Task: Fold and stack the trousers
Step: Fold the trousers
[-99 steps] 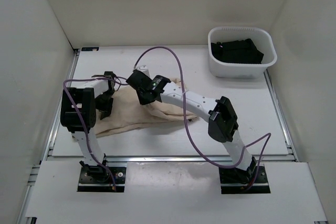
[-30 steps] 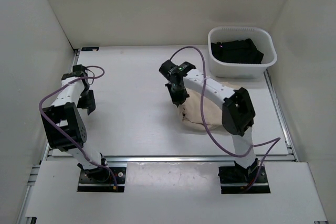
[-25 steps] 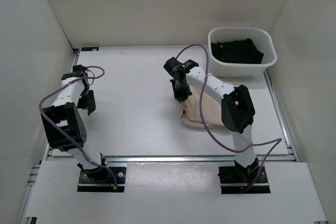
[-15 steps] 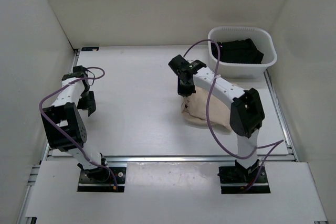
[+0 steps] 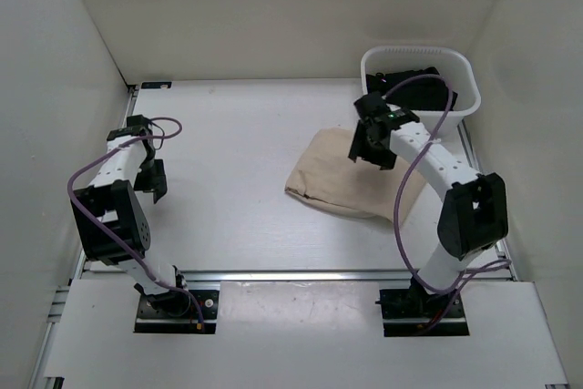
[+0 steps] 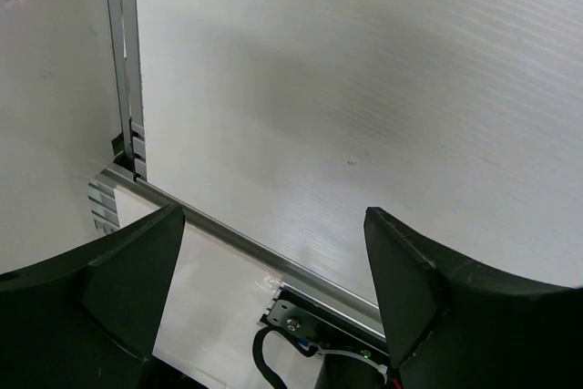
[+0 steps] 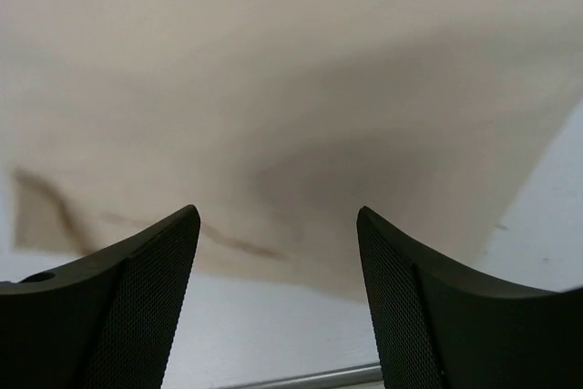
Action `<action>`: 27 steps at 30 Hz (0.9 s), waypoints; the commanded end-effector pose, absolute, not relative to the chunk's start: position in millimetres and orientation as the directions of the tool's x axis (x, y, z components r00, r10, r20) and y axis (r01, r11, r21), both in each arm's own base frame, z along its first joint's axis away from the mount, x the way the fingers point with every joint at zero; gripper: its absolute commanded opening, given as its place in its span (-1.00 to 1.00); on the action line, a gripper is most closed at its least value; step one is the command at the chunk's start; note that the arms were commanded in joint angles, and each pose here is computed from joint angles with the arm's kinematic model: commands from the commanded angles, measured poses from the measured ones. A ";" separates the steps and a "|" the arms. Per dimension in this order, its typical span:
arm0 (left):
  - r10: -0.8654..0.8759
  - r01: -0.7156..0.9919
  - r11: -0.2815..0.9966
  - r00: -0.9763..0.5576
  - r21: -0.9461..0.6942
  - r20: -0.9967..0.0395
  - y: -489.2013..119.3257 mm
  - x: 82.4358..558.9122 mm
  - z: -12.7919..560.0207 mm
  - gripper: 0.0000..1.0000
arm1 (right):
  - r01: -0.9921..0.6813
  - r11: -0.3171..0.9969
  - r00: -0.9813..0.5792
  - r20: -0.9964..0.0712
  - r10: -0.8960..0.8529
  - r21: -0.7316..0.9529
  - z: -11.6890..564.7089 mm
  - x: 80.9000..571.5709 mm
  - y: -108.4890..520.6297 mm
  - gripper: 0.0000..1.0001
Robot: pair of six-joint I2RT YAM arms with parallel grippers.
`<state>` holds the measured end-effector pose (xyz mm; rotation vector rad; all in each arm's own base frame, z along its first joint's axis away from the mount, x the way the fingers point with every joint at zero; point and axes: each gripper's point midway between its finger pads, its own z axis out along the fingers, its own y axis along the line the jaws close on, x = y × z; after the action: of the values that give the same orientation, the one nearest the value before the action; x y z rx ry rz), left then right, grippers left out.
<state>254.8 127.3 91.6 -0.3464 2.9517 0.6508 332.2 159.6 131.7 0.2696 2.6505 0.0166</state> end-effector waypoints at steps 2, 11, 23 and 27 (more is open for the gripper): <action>-0.200 -0.261 0.887 -0.961 0.381 -0.193 123.0 256.0 101.4 0.83 | 0.248 0.969 -0.870 -0.442 0.220 -0.007 102.3 365.9 122.1 0.49; -0.200 -0.264 0.886 -0.959 0.381 -0.199 120.6 244.5 105.3 0.83 | -0.172 0.984 -0.955 -0.250 -0.159 0.032 22.4 369.8 212.1 0.27; -0.209 -0.268 0.885 -0.960 0.381 -0.188 121.2 235.8 102.3 0.83 | -0.439 0.877 -0.875 -0.315 -0.367 0.197 38.6 318.4 289.8 0.39; -0.209 -0.268 0.885 -0.959 0.381 -0.190 121.8 238.6 102.9 0.83 | -0.423 0.891 -0.863 -0.375 -0.340 0.164 69.1 323.1 286.8 0.79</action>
<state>237.2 121.8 94.9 -0.3481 2.9485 0.6324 319.6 287.7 37.7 -0.5998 2.7818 0.3090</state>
